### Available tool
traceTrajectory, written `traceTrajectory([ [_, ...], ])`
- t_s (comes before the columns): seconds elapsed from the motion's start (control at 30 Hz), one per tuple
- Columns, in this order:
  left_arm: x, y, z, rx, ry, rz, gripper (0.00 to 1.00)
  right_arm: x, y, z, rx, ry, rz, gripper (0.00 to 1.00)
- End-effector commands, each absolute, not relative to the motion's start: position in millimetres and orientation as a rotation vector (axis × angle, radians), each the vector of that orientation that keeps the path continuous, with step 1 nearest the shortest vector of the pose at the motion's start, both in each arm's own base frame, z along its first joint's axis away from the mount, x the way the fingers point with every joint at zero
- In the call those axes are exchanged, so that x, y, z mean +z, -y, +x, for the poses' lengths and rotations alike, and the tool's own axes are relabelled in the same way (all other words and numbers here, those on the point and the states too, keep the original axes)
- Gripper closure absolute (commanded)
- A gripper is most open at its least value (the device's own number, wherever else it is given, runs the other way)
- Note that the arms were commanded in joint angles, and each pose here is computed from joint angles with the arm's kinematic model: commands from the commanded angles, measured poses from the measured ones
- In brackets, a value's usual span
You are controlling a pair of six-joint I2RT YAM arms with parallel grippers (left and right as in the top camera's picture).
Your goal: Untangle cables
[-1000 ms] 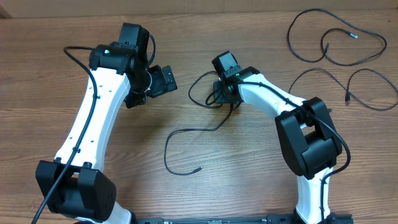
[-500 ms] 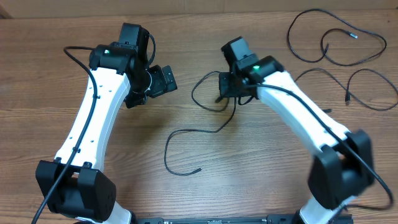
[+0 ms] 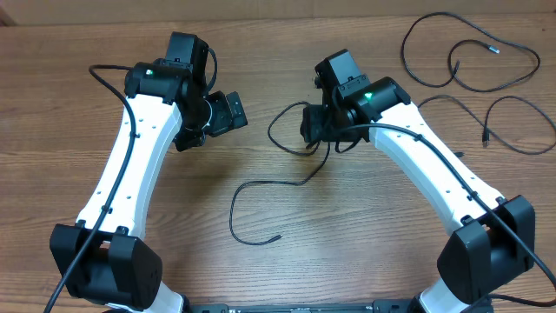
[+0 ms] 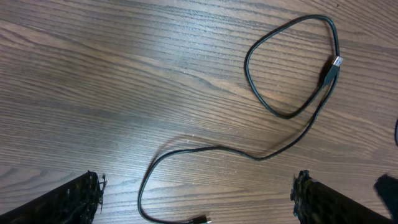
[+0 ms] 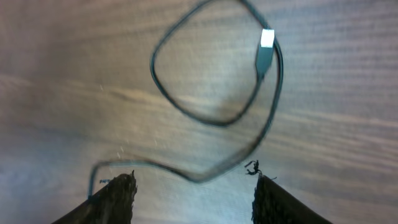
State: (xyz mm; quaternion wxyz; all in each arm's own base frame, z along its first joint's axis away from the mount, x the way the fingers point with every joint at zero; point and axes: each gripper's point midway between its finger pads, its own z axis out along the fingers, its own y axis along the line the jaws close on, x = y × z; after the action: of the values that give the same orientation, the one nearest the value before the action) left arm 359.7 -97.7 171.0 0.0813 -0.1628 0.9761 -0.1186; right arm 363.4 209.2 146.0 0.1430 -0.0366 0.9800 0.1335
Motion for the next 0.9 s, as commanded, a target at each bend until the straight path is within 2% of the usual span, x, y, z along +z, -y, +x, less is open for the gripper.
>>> traceTrajectory([
  [0.0, 169, 100, 359, -0.365, -2.931, -0.462, 0.0, 145, -207, 377, 0.357, -2.786, -0.006, 0.43],
  [0.23, 169, 100, 359, -0.366, -2.931, -0.462, 0.0, 112, -193, 394, 0.216, -2.752, 0.162, 0.59],
  [0.73, 169, 100, 359, -0.365, -2.93, -0.462, 0.0, 6, -186, 404, 0.046, -2.855, 0.225, 0.58],
  [0.87, 169, 100, 361, -0.368, -2.925, -0.46, 0.01, 1, -186, 404, 0.041, -2.861, 0.225, 0.64],
])
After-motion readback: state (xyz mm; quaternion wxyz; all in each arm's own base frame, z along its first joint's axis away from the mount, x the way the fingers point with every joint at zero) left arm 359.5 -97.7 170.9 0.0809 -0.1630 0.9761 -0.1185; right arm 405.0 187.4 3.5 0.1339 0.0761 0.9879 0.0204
